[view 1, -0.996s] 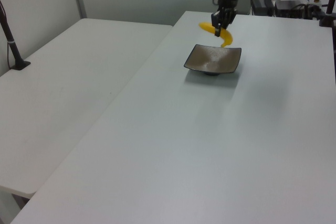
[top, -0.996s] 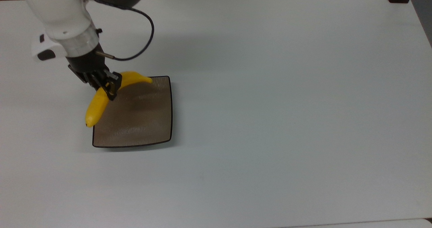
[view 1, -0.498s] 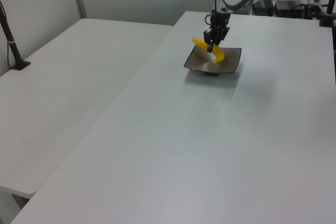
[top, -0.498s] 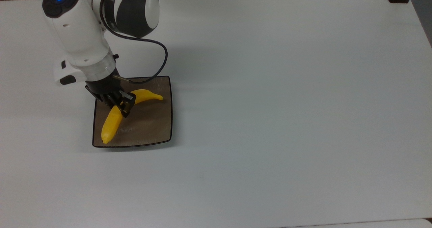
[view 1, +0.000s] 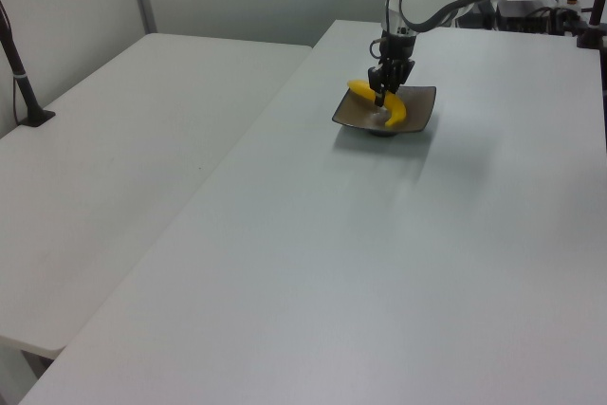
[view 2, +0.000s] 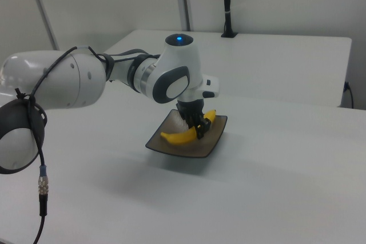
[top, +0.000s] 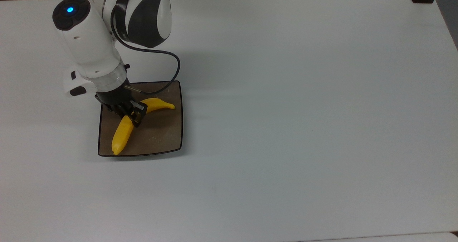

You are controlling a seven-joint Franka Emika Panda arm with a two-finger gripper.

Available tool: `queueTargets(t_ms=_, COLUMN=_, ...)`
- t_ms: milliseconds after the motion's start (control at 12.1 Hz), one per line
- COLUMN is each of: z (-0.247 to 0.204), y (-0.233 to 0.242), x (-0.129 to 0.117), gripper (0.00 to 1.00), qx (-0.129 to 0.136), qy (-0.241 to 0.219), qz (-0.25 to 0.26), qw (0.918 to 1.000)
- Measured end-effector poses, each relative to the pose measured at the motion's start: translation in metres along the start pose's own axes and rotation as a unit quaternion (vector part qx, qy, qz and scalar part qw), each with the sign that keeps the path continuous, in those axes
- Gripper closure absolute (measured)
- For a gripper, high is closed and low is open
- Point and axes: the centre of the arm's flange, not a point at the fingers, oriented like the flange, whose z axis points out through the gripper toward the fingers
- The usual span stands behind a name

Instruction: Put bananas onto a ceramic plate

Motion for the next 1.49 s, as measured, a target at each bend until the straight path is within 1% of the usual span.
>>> queueTargets(t_ms=83, z=0.0, y=0.0, x=0.0, gripper=0.49, qx=0.0, qy=0.001, qz=0.0, qw=1.0)
queueTargets(t_ms=166, z=0.0, y=0.0, x=0.0, gripper=0.39, qx=0.0, qy=0.002, qz=0.0, qw=1.0)
queueTargets(t_ms=249, z=0.0, y=0.0, x=0.0, gripper=0.26, qx=0.0, qy=0.002, qz=0.0, qw=1.0)
queueTargets(t_ms=332, z=-0.001, y=0.0, x=0.001, gripper=0.1, qx=0.0, qy=0.004, qz=0.0, qw=1.0)
queueTargets(t_ms=415, z=-0.006, y=0.0, x=0.002, gripper=0.0, qx=0.001, qy=0.007, qz=-0.001, qw=1.0)
queueTargets(t_ms=498, z=-0.016, y=-0.001, x=0.003, gripper=0.0, qx=0.002, qy=0.015, qz=-0.001, qw=0.9999)
queueTargets(t_ms=581, z=-0.034, y=-0.001, x=0.002, gripper=0.0, qx=0.002, qy=0.012, qz=-0.001, qw=0.9999)
queueTargets(t_ms=664, z=-0.06, y=0.001, x=-0.002, gripper=0.0, qx=0.002, qy=0.004, qz=-0.001, qw=1.0)
queueTargets(t_ms=830, z=-0.133, y=0.008, x=-0.017, gripper=0.0, qx=0.002, qy=-0.013, qz=0.003, qw=0.9999)
queueTargets(t_ms=996, z=-0.209, y=0.009, x=-0.045, gripper=0.0, qx=0.001, qy=-0.03, qz=-0.002, qw=0.9996)
queueTargets(t_ms=1162, z=-0.269, y=0.004, x=-0.079, gripper=0.0, qx=-0.003, qy=-0.048, qz=-0.012, qw=0.9988)
queueTargets(t_ms=1328, z=-0.309, y=-0.01, x=-0.111, gripper=0.0, qx=-0.002, qy=-0.062, qz=-0.03, qw=0.9976)
queueTargets(t_ms=1411, z=-0.32, y=-0.025, x=-0.124, gripper=0.0, qx=-0.001, qy=-0.065, qz=-0.046, qw=0.9969)
queueTargets(t_ms=1494, z=-0.323, y=-0.053, x=-0.139, gripper=0.0, qx=0.001, qy=-0.068, qz=-0.073, qw=0.995)
